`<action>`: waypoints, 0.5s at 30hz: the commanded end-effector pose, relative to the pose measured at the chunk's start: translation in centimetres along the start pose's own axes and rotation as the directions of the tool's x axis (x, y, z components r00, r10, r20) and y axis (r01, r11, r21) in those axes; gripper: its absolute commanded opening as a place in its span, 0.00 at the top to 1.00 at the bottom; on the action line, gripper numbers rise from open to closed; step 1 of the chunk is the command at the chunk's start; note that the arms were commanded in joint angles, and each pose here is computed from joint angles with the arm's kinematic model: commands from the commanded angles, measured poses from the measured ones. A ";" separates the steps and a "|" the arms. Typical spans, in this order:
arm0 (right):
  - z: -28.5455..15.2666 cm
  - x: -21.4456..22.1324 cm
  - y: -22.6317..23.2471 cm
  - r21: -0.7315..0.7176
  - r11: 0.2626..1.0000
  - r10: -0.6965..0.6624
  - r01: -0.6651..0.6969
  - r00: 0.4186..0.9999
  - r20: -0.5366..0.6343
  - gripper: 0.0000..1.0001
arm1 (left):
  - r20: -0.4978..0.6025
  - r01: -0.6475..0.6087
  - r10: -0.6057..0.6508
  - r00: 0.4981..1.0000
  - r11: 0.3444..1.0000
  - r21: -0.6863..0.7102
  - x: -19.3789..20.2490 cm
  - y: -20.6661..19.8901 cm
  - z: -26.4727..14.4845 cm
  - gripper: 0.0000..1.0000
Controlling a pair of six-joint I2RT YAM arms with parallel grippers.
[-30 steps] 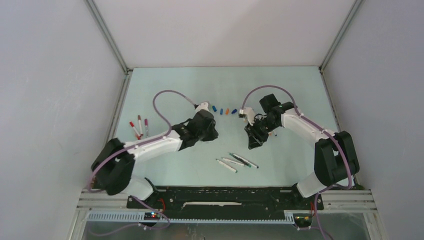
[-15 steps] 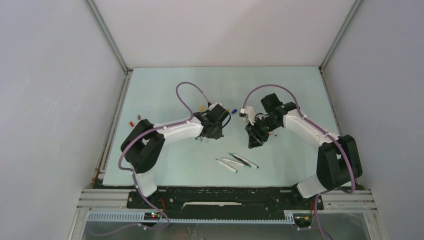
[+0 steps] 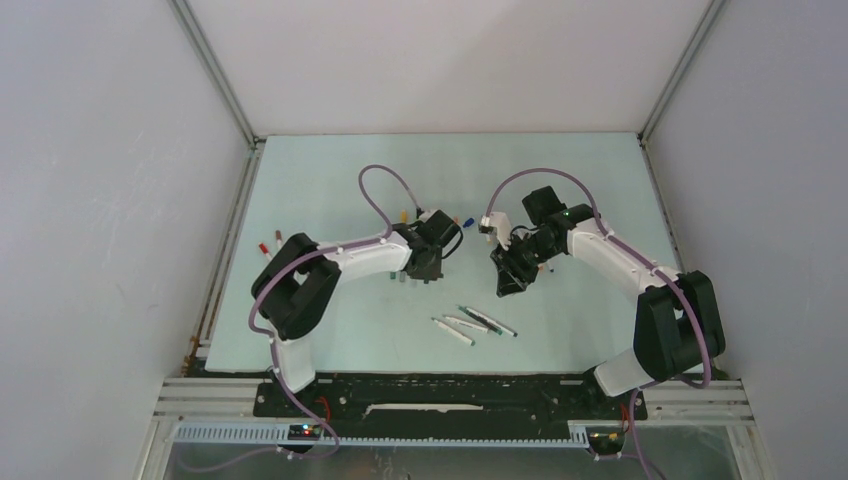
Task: Open the pen caps
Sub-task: Place the pen cap at the center of the board.
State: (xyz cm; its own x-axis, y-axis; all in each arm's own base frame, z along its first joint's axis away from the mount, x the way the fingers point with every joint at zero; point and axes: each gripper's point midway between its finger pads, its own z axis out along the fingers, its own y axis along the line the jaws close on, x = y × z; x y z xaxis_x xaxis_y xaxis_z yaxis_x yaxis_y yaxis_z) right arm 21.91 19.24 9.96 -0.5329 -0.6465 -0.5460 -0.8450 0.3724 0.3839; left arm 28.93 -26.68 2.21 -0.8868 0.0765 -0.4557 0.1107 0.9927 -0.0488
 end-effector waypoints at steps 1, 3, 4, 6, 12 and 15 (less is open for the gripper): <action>-1.0 -1.6 0.3 0.005 0.999 -0.054 0.054 0.997 0.048 0.62 | 0.047 -0.004 0.004 0.999 1.000 0.003 -2.2 -0.4 -0.6 0.80; -1.1 -1.6 0.3 0.006 0.999 -0.053 0.052 0.997 0.049 0.62 | 0.044 -0.008 0.008 0.999 1.000 0.005 -2.2 -0.4 -0.7 0.76; -1.1 -1.6 0.2 0.007 0.999 -0.054 0.053 0.997 0.051 0.62 | 0.043 -0.009 0.008 0.999 1.000 0.007 -2.1 -0.5 -0.7 0.75; -1.2 -1.6 0.3 0.007 0.999 -0.054 0.054 0.997 0.053 0.62 | 0.044 -0.008 0.008 0.999 1.000 0.010 -2.2 -0.5 -0.9 0.71; -1.6 -1.8 0.4 0.008 0.998 -0.057 0.056 0.996 0.069 0.62 | 0.076 -0.001 -0.003 0.997 0.998 0.059 -2.8 -0.8 -2.6 0.68; -2.0 -2.0 0.5 0.010 0.998 -0.060 0.060 0.995 0.083 0.62 | 0.139 -0.009 -0.007 0.990 0.994 0.113 -3.8 -1.0 -4.9 0.68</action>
State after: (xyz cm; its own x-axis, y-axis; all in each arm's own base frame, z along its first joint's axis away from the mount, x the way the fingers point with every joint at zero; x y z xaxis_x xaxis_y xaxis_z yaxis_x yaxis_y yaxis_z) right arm 22.05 18.98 10.37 -0.5318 -0.6377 -0.5573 -0.8463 0.3755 0.3779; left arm 28.74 -26.47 2.69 -0.8866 0.0920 -0.4533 0.1268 0.9908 -0.0470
